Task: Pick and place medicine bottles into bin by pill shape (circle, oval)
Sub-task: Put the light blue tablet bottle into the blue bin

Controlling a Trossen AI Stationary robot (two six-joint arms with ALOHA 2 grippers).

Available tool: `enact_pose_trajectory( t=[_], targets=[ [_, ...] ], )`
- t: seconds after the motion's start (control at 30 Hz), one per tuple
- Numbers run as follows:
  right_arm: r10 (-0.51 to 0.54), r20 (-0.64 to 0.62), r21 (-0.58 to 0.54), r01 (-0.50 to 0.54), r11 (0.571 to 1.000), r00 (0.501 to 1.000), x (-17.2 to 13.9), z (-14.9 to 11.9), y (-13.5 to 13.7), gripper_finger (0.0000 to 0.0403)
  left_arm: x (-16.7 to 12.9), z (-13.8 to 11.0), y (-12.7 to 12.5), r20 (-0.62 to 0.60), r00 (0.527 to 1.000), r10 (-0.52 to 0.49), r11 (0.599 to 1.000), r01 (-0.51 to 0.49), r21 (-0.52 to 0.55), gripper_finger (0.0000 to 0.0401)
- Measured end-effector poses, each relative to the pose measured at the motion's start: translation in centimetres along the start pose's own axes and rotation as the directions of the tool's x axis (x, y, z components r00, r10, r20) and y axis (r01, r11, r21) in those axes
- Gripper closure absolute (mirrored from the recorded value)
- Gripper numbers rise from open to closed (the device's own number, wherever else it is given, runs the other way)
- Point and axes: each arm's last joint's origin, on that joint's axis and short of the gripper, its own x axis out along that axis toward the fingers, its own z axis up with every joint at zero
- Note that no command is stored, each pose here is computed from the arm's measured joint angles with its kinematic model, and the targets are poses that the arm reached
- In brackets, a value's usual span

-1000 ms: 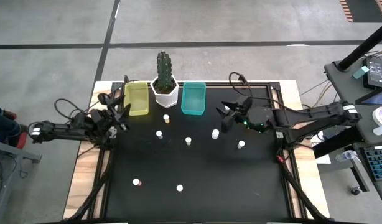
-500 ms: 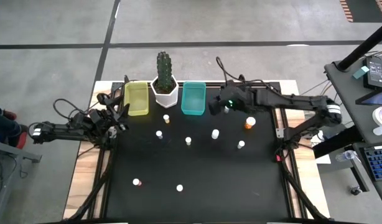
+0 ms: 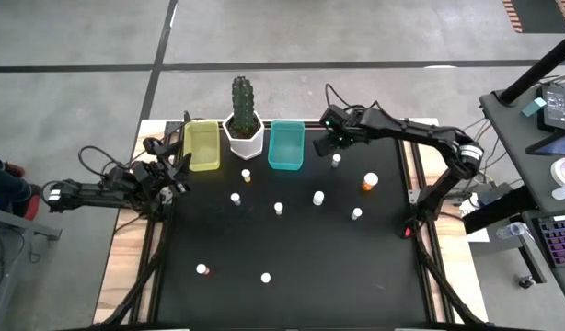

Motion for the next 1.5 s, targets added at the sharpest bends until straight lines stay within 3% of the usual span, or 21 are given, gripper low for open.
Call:
enact_pose_trajectory(
  t=[0.2, 0.93, 1.37, 1.5],
  targets=[
    [-0.064, -0.097, -0.024, 0.062, 0.998, 0.993, 1.7, -0.5, -0.4, 0.0202, 0.0, -0.1, 0.0, -0.007, 1.0, -0.004, 1.0, 0.004, 0.005, 0.0214],
    [-0.157, -0.22, -0.09, 0.14, 0.986, 0.963, 7.0, -1.4, 0.1, 0.0191, 0.0, -0.1, 0.0, -0.007, 1.0, -0.003, 1.0, 0.003, 0.006, 0.0214],
    [-0.153, -0.216, -0.088, 0.137, 0.987, 0.964, 6.9, -1.4, 0.1, 0.0288, 0.0, -0.1, 0.0, -0.007, 1.0, -0.003, 1.0, 0.003, 0.006, 0.0214],
    [-0.153, -0.215, -0.087, 0.137, 0.987, 0.964, 6.9, -1.4, 0.1, 0.03, 0.0, -0.1, 0.0, -0.008, 1.0, -0.003, 1.0, 0.003, 0.006, 0.0214]
  ],
)
